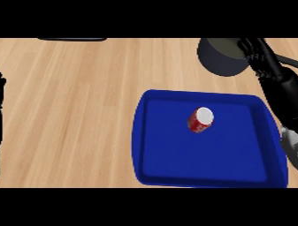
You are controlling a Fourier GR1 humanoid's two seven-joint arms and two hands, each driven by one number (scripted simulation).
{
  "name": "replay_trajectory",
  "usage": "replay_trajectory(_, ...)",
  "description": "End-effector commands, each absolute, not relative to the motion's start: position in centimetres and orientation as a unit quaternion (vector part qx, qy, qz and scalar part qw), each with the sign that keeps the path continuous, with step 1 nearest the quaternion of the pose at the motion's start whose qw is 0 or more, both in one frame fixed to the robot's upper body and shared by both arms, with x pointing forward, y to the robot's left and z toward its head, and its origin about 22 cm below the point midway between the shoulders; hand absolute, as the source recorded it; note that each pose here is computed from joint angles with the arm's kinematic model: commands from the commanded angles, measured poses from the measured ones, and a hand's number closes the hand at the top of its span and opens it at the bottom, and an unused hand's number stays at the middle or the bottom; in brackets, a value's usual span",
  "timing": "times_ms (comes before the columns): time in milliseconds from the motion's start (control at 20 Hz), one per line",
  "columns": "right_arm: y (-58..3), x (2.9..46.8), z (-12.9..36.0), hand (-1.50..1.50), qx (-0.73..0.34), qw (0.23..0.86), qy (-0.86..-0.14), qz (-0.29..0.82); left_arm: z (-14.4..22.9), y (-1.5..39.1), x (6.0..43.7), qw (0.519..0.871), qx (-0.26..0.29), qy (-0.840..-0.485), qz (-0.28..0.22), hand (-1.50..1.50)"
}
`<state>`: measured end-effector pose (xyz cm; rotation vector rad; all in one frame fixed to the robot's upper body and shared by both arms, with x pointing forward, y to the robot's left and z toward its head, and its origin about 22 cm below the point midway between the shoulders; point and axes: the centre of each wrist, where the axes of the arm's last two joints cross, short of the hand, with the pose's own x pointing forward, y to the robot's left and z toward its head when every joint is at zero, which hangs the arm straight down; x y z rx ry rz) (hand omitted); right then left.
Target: Pick the can from the tray and place it in the pot
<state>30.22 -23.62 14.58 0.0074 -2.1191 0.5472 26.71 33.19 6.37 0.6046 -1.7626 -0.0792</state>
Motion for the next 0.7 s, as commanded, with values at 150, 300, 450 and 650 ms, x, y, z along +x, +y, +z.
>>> replay_trajectory(150,-19.5,31.2,10.2,1.5,0.029,0.576,-0.78,0.244,3.9,35.3,25.9,0.693,0.271,-0.665,-0.067,0.0)
replay_trajectory(300,-25.4,32.1,13.3,1.5,-0.218,0.479,-0.761,0.38,0.5,35.2,24.2,0.754,0.263,-0.6,-0.048,0.0)
replay_trajectory(450,-21.6,30.3,6.9,-1.5,-0.233,0.517,-0.811,0.143,0.2,34.9,24.4,0.793,0.242,-0.558,-0.031,0.0)
replay_trajectory(650,-17.7,26.6,5.4,-1.5,-0.234,0.479,-0.831,0.16,1.9,33.8,26.1,0.805,0.245,-0.538,-0.045,0.0)
